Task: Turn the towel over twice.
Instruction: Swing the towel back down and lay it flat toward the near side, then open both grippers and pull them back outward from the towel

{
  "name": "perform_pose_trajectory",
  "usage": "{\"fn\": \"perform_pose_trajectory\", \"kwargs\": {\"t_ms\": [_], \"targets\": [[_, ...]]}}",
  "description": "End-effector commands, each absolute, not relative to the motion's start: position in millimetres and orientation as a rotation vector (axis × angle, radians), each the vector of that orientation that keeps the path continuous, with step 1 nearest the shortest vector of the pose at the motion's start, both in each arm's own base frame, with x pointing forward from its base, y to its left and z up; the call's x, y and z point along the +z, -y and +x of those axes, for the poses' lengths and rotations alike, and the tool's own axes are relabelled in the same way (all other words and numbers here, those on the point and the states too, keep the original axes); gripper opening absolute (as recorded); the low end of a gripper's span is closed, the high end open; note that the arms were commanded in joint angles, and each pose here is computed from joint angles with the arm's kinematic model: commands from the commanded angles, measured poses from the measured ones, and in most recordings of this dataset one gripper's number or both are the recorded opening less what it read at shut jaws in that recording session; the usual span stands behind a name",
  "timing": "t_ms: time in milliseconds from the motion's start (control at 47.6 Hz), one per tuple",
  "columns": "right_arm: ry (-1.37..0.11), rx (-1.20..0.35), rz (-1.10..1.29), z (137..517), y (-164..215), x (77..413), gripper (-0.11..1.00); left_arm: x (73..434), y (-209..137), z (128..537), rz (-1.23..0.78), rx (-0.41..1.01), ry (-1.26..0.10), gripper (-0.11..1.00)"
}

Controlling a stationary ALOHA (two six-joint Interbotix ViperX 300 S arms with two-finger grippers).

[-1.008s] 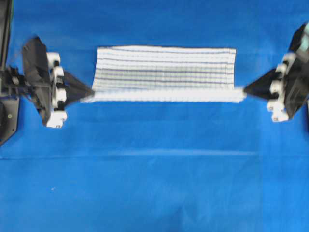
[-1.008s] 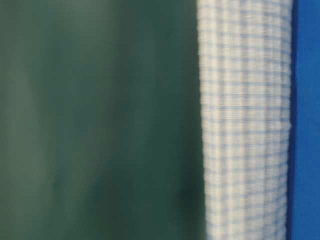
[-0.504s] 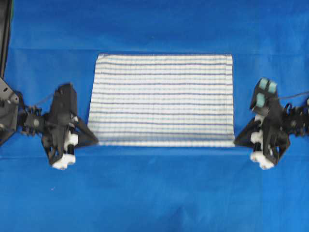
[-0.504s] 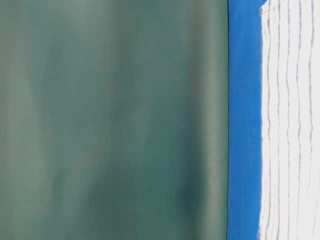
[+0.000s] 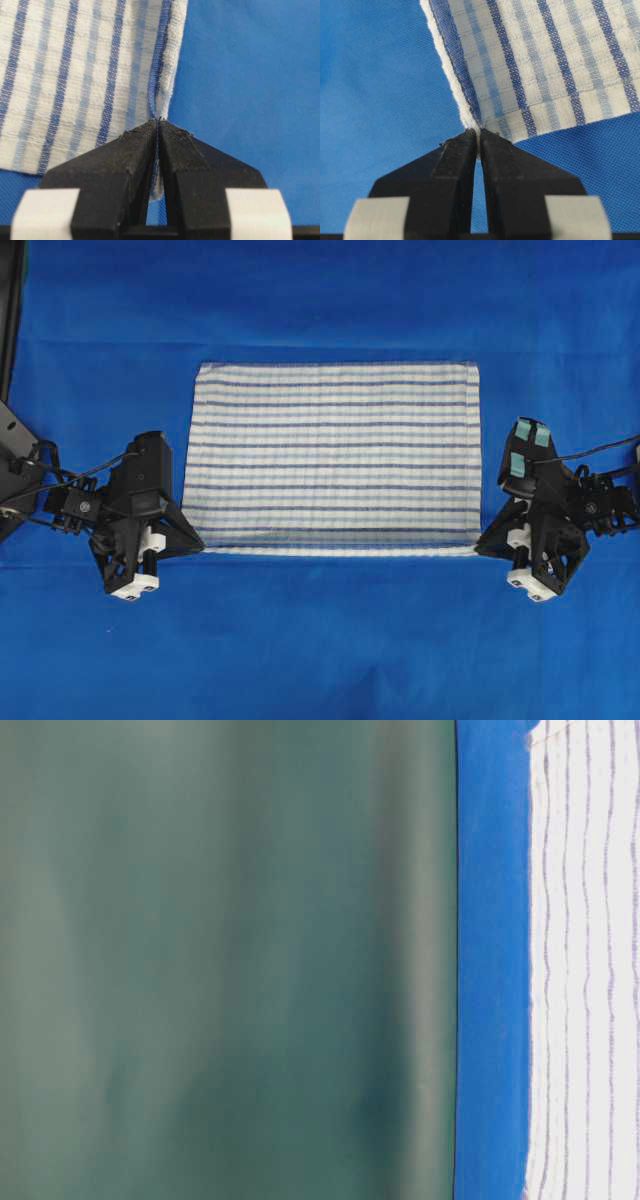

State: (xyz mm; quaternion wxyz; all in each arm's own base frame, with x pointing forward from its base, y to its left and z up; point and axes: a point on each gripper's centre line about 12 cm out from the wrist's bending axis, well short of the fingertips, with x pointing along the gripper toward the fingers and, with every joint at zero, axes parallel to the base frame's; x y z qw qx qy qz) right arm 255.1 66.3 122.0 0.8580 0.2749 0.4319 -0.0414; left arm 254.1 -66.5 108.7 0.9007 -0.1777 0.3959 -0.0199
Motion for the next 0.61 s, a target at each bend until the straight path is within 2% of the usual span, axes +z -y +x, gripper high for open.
{"fn": "perform_pose_trajectory", "kwargs": {"t_ms": [0,105,189,294,336,420,441,483,588], "targets": [[-0.882,-0.071,0.581,260.0,-69.1,128.6,0.05,114.6,66.6,258.0,-0.372,-0.045,-0.796,0.03],[-0.877,-0.069,0.58,261.0,-69.4,129.6,0.06,114.8,66.3,258.4,-0.372,-0.044,-0.796,0.05],[-0.875,-0.066,0.578,261.5,-69.5,130.5,0.08,115.1,66.3,258.3,-0.372,-0.044,-0.796,0.16],[-0.86,-0.05,0.558,264.4,-69.8,135.4,0.4,117.6,66.0,258.7,-0.371,-0.045,-0.793,0.42],[-0.845,-0.036,0.542,266.3,-70.3,140.1,0.53,119.8,65.6,258.8,-0.369,-0.045,-0.789,0.57],[-0.799,0.0,0.496,270.4,-70.2,153.9,0.69,126.9,61.5,258.5,-0.372,-0.037,-0.776,0.79],[-0.776,0.012,0.479,271.7,-69.1,160.5,0.69,129.2,59.8,258.4,-0.371,-0.035,-0.771,0.84],[-0.743,0.023,0.458,272.8,-66.1,169.9,0.66,136.4,56.9,258.1,-0.363,-0.035,-0.752,0.87],[-0.661,0.021,0.403,270.5,-51.0,191.7,0.64,156.6,49.9,258.1,-0.317,-0.052,-0.678,0.84]]}}
